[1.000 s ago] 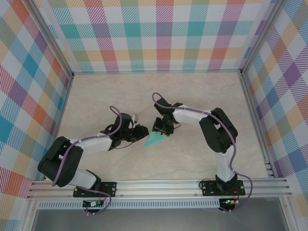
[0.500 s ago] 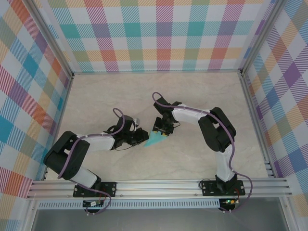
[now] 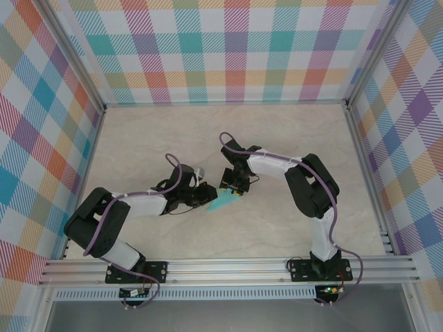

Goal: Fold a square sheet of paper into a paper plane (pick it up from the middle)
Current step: Fourth fold the wing at the center of the table.

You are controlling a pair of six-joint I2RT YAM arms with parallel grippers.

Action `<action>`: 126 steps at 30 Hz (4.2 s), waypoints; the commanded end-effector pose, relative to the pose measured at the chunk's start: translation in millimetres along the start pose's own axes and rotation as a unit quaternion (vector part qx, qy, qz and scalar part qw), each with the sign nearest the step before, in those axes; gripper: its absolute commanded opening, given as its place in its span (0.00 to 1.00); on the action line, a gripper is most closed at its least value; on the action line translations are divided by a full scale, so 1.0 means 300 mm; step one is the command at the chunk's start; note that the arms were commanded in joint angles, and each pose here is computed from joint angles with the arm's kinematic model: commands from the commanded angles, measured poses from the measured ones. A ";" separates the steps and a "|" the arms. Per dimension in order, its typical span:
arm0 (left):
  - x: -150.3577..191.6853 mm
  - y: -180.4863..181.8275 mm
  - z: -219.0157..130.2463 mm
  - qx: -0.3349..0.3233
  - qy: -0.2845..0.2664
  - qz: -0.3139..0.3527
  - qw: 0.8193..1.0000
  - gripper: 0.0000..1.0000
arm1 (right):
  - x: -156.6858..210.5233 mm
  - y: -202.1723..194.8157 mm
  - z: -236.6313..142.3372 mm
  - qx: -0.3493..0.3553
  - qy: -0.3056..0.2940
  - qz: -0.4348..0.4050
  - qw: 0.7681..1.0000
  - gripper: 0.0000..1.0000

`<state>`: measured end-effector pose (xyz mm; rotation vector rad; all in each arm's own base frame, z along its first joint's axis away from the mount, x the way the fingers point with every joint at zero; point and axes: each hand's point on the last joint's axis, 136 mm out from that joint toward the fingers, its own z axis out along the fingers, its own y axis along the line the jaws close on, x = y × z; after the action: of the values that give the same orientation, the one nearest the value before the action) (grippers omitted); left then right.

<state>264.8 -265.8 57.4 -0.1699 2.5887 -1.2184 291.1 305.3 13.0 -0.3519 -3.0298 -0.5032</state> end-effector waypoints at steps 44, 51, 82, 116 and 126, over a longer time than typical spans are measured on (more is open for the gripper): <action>0.002 0.071 0.058 -0.061 0.015 0.012 0.998 0.07 | 0.093 -0.299 0.163 0.145 0.059 0.051 0.986 0.37; -0.032 0.030 0.055 -0.050 0.001 0.020 0.999 0.08 | 0.094 -0.300 0.166 0.145 0.059 0.050 0.986 0.34; 0.029 0.154 0.099 -0.109 0.044 -0.002 0.993 0.03 | 0.050 -0.212 0.084 0.081 0.024 0.034 0.996 0.35; 0.076 0.202 0.087 -0.135 0.075 0.003 0.988 0.01 | -0.012 0.063 -0.013 -0.114 -0.031 -0.103 0.988 0.15; 0.088 0.212 0.082 -0.139 0.080 0.000 0.987 0.01 | 0.000 -0.059 0.043 -0.088 -0.029 -0.059 0.994 0.14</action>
<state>278.6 -267.1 19.2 -0.1088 2.7175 -1.0153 296.8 313.0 15.7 -0.1176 -3.0865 -0.8926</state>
